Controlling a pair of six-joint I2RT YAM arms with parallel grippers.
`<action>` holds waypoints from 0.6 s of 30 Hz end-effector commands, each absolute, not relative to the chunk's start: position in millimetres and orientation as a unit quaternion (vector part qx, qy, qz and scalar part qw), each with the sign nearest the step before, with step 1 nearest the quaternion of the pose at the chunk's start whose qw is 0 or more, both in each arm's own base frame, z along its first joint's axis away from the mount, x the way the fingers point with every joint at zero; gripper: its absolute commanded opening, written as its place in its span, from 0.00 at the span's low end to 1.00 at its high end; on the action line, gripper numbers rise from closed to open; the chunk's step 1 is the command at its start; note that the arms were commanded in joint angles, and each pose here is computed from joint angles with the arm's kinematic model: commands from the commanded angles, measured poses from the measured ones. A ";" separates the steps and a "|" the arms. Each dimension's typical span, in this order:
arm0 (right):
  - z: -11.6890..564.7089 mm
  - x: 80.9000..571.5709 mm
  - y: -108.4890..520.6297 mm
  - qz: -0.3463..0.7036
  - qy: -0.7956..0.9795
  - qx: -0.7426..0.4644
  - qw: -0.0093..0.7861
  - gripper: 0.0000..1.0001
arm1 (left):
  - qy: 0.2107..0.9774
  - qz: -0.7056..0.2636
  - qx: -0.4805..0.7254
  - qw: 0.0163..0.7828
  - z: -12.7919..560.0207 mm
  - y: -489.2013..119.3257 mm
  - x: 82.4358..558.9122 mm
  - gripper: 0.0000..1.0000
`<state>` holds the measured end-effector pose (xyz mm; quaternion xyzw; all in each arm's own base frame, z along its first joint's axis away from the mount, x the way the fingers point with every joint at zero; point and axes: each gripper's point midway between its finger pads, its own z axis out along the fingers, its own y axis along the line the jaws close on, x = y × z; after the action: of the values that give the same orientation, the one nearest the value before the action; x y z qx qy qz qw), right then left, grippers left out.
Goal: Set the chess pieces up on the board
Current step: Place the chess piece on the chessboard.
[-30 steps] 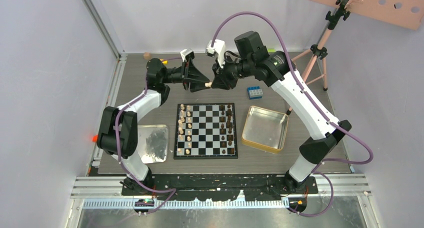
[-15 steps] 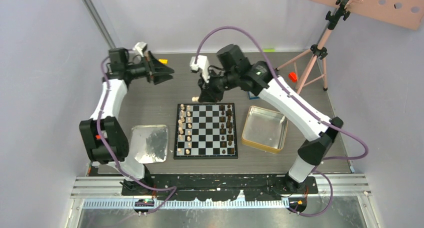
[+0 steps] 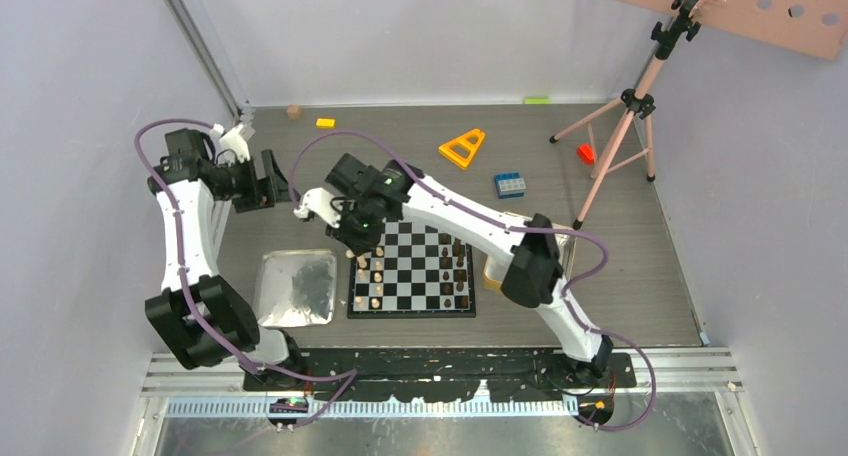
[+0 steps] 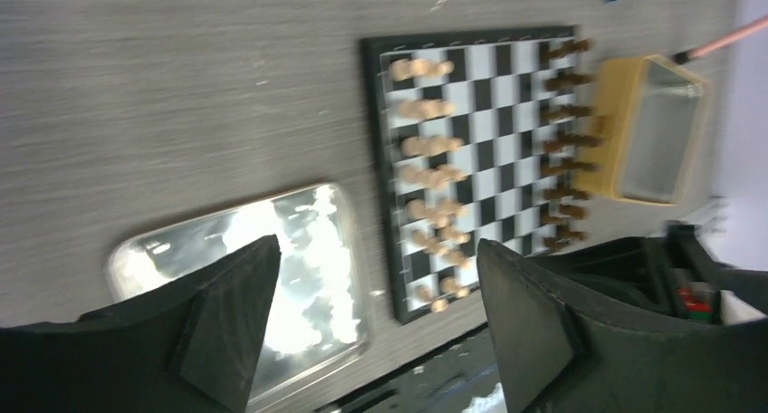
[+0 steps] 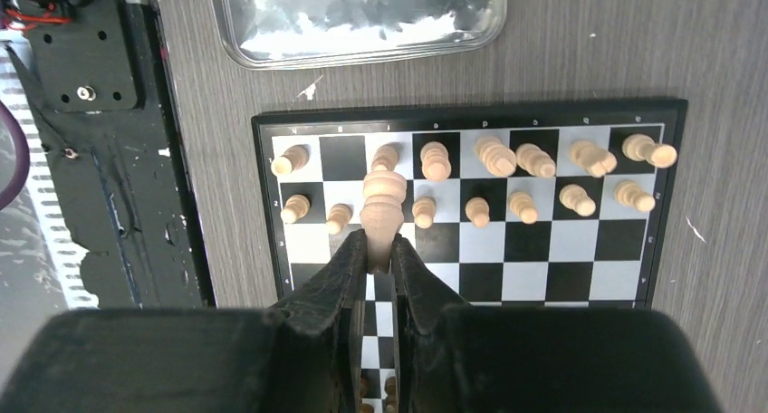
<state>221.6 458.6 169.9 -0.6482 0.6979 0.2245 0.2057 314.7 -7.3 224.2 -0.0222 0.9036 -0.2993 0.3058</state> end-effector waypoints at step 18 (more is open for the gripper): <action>116.7 182.9 470.3 0.113 0.637 -0.751 0.131 0.00 | 0.943 -0.098 0.001 0.318 195.8 84.7 279.0 0.89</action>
<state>177.2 472.8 107.3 -0.7396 0.6491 0.1314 0.1196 279.6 80.7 196.5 -0.0119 0.9438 -0.1077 0.3122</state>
